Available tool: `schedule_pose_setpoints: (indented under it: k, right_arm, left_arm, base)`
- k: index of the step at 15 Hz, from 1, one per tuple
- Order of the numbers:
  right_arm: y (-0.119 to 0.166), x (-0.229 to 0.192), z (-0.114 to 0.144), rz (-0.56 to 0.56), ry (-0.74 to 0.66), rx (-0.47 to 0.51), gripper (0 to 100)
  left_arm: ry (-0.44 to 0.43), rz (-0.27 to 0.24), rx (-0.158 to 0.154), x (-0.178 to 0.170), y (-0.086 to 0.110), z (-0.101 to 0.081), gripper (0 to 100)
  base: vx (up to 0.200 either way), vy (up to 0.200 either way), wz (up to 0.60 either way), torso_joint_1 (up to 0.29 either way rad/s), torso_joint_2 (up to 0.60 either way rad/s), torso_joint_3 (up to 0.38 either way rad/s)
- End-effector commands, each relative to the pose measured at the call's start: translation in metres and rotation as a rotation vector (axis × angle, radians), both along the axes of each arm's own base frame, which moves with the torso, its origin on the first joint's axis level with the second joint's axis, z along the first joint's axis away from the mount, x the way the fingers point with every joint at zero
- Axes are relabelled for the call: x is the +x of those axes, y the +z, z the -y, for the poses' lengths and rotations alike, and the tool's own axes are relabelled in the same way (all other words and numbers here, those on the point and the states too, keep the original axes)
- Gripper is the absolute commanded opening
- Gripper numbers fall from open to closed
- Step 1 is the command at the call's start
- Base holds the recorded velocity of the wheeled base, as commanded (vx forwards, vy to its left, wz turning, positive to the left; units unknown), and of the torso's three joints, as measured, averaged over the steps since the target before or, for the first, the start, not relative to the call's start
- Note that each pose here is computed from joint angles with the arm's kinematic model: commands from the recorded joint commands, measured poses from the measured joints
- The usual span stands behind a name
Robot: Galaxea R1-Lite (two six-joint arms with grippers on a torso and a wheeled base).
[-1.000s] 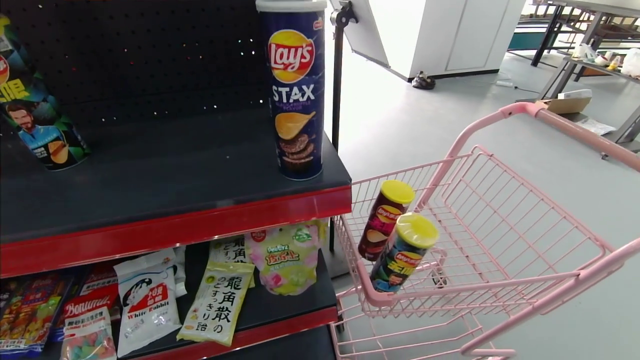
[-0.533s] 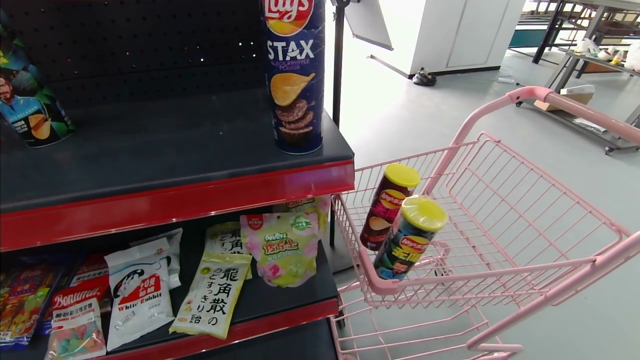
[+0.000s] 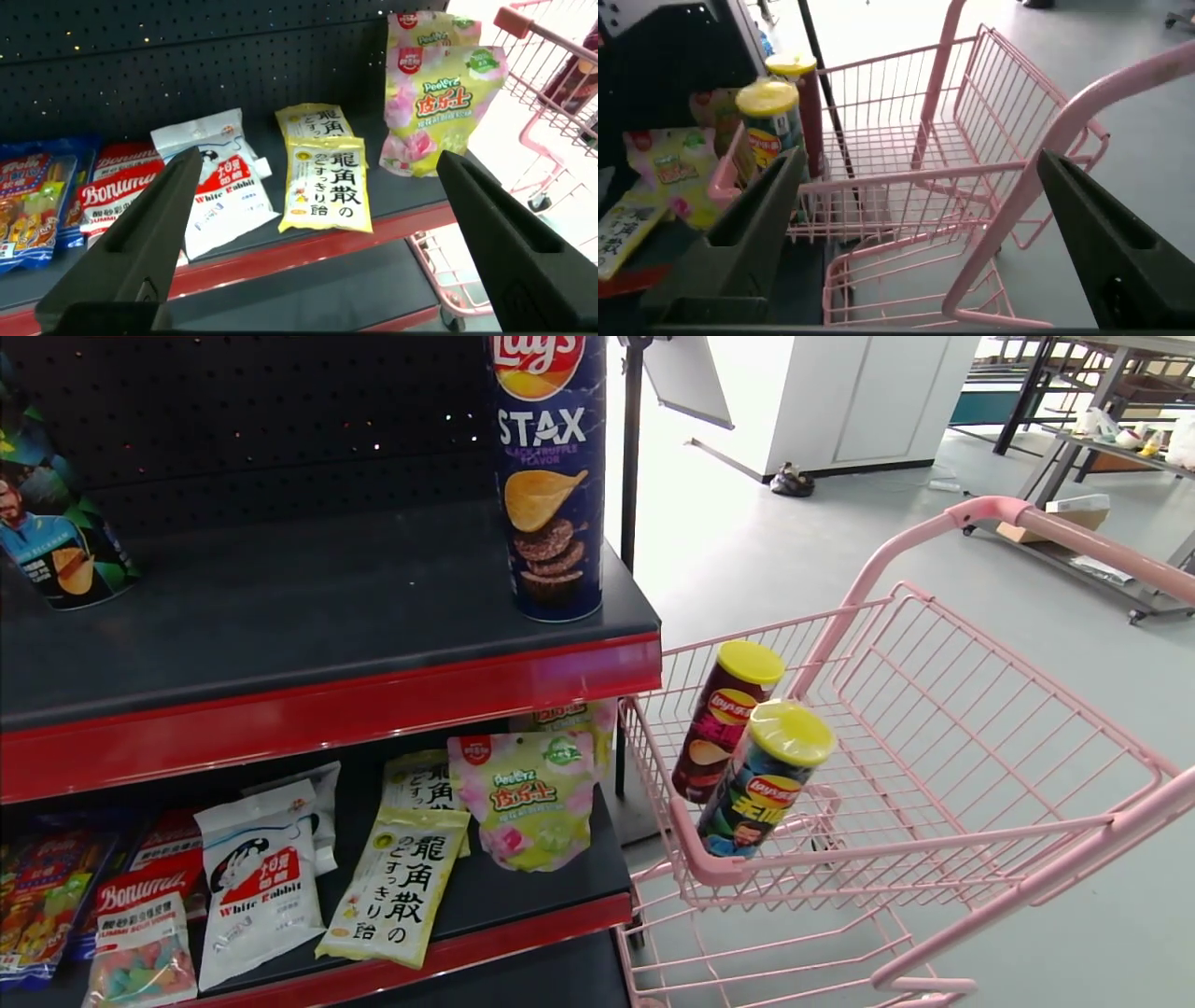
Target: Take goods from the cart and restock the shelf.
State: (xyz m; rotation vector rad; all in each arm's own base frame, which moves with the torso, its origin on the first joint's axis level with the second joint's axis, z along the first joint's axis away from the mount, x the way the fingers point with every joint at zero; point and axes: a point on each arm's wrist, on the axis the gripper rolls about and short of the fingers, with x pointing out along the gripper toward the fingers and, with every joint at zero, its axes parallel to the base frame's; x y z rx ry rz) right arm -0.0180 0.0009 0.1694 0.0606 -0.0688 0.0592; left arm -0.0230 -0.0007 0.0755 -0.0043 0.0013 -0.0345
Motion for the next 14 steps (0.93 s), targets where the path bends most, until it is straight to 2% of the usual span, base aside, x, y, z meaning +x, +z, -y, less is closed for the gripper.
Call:
schedule_pose_setpoints:
  k: [1,4,6,8,10,14]
  right_arm:
    - [0.092,0.094,-0.009,-0.163,0.164,0.018,100]
    - [0.076,0.141,-0.032,-0.262,0.362,-0.022,100]
    - [0.041,0.172,-0.045,-0.385,0.440,-0.023,100]
    - [0.014,0.190,-0.049,-0.434,0.490,-0.010,100]
    - [-0.002,0.212,-0.055,-0.447,0.496,-0.004,100]
    - [-0.006,0.215,-0.059,-0.461,0.569,0.003,100]
  left_arm:
    - [0.001,-0.002,0.000,0.000,0.000,0.000,100]
    - [-0.001,-0.002,0.001,0.000,0.000,0.000,100]
    - [-0.001,-0.002,0.001,0.000,0.000,0.000,100]
    - [-0.001,-0.002,0.001,0.000,0.000,0.000,100]
    - [-0.001,-0.002,0.001,0.000,0.000,0.000,100]
    - [-0.001,-0.002,0.001,0.000,0.000,0.000,100]
  base:
    - [0.000,0.000,0.00,0.000,0.00,0.000]
    - [0.000,0.000,0.00,0.000,0.00,0.000]
    - [0.000,0.000,0.00,0.000,0.00,0.000]
    - [0.000,0.000,0.00,0.000,0.00,0.000]
    - [0.000,0.000,0.00,0.000,0.00,0.000]
    - [0.000,0.000,0.00,0.000,0.00,0.000]
